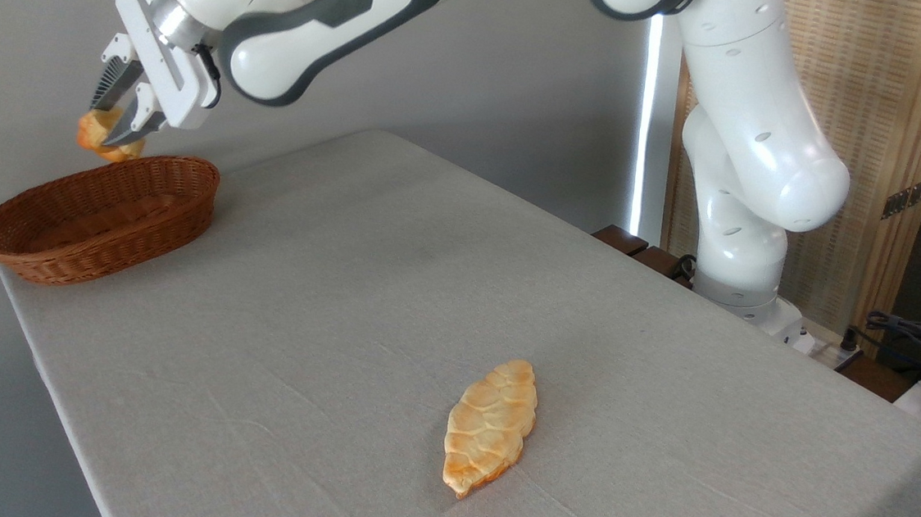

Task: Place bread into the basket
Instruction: 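Lift the bread slice and carry it over the wicker basket, then lower the bread slice into the basket and open the gripper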

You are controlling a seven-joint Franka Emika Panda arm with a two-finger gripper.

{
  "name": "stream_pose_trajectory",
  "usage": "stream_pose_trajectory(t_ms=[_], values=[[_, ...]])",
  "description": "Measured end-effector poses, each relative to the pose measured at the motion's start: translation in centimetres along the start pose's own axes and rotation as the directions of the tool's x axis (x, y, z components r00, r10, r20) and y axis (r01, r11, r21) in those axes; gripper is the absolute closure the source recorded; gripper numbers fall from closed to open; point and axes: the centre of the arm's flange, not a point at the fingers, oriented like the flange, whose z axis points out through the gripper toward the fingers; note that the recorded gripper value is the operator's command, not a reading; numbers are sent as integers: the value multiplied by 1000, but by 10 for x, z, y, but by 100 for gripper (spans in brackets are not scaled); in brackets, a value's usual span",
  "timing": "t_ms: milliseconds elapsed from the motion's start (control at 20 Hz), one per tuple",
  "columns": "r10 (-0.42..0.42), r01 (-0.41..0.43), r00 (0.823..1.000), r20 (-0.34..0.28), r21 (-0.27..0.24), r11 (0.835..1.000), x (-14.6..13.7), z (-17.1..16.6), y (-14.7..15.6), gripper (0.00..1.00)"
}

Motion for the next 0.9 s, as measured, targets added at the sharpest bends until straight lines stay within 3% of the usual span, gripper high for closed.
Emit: stream_pose_trajectory(t_ms=[150, 450, 900], values=[[8, -7, 998, -55, 9, 1000, -4, 22, -1, 53], [73, -69, 994, -76, 58, 996, -5, 63, 20, 52], [102, -94, 990, -99, 81, 992, -2, 77, 19, 48]])
